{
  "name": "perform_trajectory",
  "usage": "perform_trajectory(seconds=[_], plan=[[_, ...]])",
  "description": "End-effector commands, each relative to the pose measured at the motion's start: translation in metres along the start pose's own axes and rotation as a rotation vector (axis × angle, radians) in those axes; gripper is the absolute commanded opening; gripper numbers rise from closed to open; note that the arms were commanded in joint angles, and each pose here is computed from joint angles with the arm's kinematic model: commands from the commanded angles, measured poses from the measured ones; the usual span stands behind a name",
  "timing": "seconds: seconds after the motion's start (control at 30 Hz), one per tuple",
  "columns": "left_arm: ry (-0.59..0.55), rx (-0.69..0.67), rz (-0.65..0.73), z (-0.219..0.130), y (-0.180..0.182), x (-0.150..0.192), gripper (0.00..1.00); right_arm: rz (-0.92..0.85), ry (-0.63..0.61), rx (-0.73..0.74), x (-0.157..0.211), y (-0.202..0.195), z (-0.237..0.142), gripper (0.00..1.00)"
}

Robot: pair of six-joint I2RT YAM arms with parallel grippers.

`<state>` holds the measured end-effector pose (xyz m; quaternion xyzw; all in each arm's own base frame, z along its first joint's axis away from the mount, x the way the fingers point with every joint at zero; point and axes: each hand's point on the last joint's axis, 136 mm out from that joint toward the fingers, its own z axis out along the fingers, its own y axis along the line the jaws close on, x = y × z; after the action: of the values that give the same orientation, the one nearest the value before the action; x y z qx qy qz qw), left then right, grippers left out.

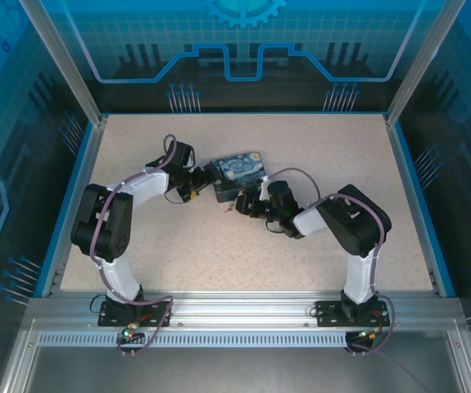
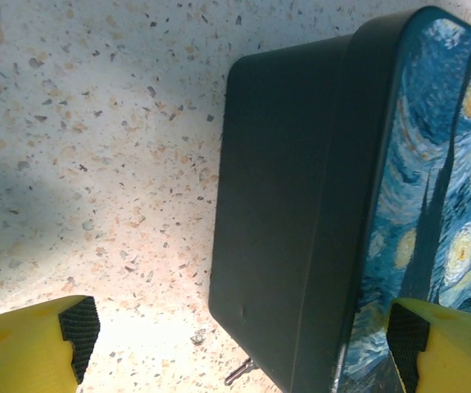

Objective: Unlock the padlock with the key

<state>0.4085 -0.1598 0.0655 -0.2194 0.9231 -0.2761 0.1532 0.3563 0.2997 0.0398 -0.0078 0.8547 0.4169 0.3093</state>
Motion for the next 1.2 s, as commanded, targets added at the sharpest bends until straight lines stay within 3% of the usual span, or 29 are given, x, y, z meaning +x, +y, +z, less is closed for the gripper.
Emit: perform_trajectory(seconds=[0.0,0.47,0.73,1.0,1.17], plan=[[0.024,0.025,-0.033,0.003,0.001,0.006,0.92,0.060,0.010,0.107,0.013,-0.018,-0.011,0.51],[0.033,0.065,-0.071,0.011,0.000,0.011,0.92,-0.055,0.104,0.268,0.028,-0.028,0.009,0.60],[0.045,0.076,-0.082,0.014,0.000,0.014,0.92,-0.081,0.157,0.113,0.038,-0.008,0.029,0.58],[0.052,0.080,-0.093,0.016,0.001,0.015,0.93,-0.041,0.128,0.069,0.040,-0.009,0.019,0.34],[0.054,0.084,-0.096,0.016,0.000,0.016,0.93,-0.021,0.104,0.071,0.035,-0.008,0.013,0.09]])
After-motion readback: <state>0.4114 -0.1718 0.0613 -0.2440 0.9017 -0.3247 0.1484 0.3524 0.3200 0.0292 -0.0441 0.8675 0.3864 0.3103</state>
